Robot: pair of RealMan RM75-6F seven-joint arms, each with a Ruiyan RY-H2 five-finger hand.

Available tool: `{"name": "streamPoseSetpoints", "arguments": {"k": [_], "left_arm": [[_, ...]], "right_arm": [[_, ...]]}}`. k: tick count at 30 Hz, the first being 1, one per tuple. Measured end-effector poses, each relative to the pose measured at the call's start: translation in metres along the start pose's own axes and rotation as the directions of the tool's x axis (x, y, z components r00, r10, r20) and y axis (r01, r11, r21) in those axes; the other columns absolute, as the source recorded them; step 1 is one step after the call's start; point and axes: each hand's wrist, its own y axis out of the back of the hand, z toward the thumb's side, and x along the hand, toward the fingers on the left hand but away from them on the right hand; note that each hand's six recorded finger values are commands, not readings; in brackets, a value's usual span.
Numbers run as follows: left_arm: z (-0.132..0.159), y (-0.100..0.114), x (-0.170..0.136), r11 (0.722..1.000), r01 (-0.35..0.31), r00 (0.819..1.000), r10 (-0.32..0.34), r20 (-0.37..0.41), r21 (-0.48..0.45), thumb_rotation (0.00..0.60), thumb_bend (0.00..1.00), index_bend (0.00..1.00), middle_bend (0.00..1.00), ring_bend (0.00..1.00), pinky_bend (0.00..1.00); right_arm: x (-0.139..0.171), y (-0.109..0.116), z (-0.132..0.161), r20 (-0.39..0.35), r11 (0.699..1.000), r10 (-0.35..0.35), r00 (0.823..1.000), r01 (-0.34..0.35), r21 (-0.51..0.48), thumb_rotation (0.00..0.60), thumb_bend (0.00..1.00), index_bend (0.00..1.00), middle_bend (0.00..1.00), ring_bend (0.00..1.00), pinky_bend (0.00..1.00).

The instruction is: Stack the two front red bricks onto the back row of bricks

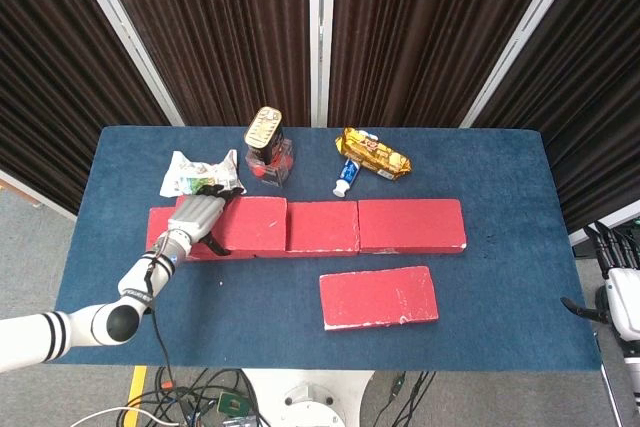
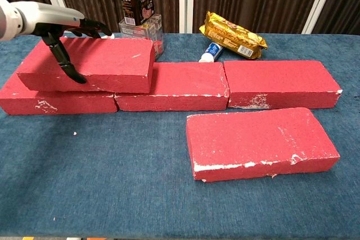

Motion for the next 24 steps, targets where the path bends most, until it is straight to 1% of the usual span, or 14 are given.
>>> {"name": "streamPoseSetpoints", "arguments": {"k": [6, 24], "left_arm": [[-0.001, -0.004, 0.01, 0.998, 0.016, 1.0, -0.016, -0.01, -0.06, 0.6, 0.02, 0.0, 0.21, 0.0, 0.0], [-0.005, -0.007, 0.015, 0.999, 0.027, 0.998, -0.029, -0.059, -0.032, 0.6, 0.02, 0.0, 0.21, 0.0, 0.0]], "right_arm": [[0.0, 0.002, 0.001, -0.003, 1.0, -0.006, 1.0, 0.006, 0.0, 0.6, 0.0, 0.0, 0.0, 0.0, 0.0], [0.001, 0.003, -0.003, 0.008, 1.0, -0.014, 1.0, 0.014, 0.0, 0.6, 0.0, 0.0, 0.0, 0.0, 0.0]]}}
